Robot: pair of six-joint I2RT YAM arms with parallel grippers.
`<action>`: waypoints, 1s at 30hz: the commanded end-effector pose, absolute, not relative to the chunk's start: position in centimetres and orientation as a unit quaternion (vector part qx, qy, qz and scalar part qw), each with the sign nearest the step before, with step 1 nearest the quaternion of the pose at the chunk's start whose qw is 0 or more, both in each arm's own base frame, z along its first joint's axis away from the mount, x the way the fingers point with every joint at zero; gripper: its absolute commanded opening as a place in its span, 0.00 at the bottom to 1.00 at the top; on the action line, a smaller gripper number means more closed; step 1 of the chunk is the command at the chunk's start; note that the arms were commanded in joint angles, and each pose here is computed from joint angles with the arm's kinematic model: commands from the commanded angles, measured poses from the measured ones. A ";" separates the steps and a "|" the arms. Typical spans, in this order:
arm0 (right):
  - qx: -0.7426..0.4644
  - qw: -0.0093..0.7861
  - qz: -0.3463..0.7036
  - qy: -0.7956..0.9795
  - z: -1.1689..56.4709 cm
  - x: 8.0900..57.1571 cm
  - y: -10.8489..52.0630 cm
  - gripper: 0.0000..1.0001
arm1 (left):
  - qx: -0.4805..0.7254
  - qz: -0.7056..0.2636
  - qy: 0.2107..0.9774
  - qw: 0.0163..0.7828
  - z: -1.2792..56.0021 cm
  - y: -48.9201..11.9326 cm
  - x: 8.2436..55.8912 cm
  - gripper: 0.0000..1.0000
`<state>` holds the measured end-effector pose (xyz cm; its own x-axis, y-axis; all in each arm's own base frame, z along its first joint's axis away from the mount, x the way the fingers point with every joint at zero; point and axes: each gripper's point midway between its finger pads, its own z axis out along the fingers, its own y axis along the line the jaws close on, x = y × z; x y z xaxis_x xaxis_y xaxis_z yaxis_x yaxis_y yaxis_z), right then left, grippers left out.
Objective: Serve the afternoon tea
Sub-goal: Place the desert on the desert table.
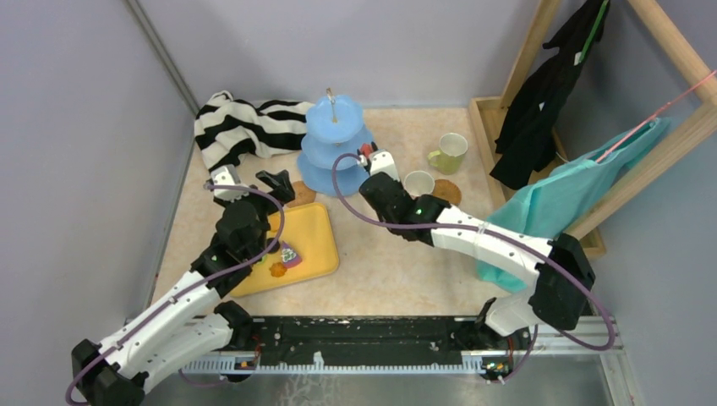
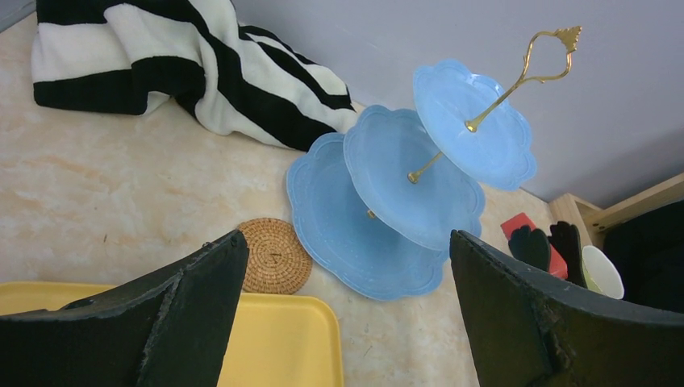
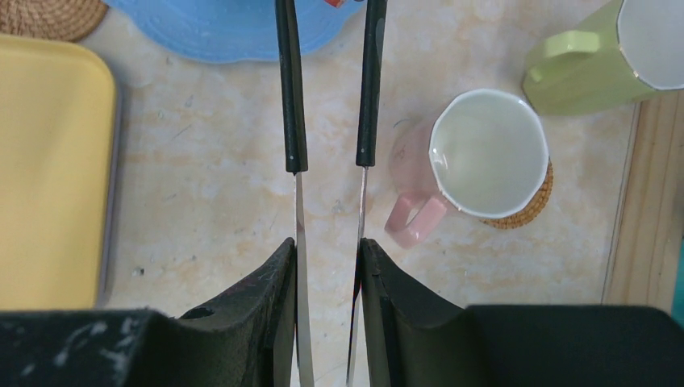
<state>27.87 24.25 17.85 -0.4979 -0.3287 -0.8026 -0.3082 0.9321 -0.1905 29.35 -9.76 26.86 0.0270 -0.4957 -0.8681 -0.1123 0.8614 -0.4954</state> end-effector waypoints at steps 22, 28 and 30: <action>-0.183 0.463 0.006 0.867 20.1 37.5 27.0 0.14 | -0.225 -0.168 0.667 0.690 28.4 -10.8 30.0 0.99; -0.186 0.457 0.007 0.870 19.5 38.9 27.5 0.15 | -0.224 -0.167 0.667 0.691 28.4 -10.8 30.1 0.99; -0.186 0.456 0.006 0.870 19.4 39.3 27.6 0.15 | -0.224 -0.167 0.667 0.691 28.4 -10.8 30.1 0.99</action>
<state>37.16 26.56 16.24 -0.5696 -0.3660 -0.7359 -0.3392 0.9202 -0.1952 29.93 -10.57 26.81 0.0232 -0.5026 -0.8642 -0.0935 0.8596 -0.5024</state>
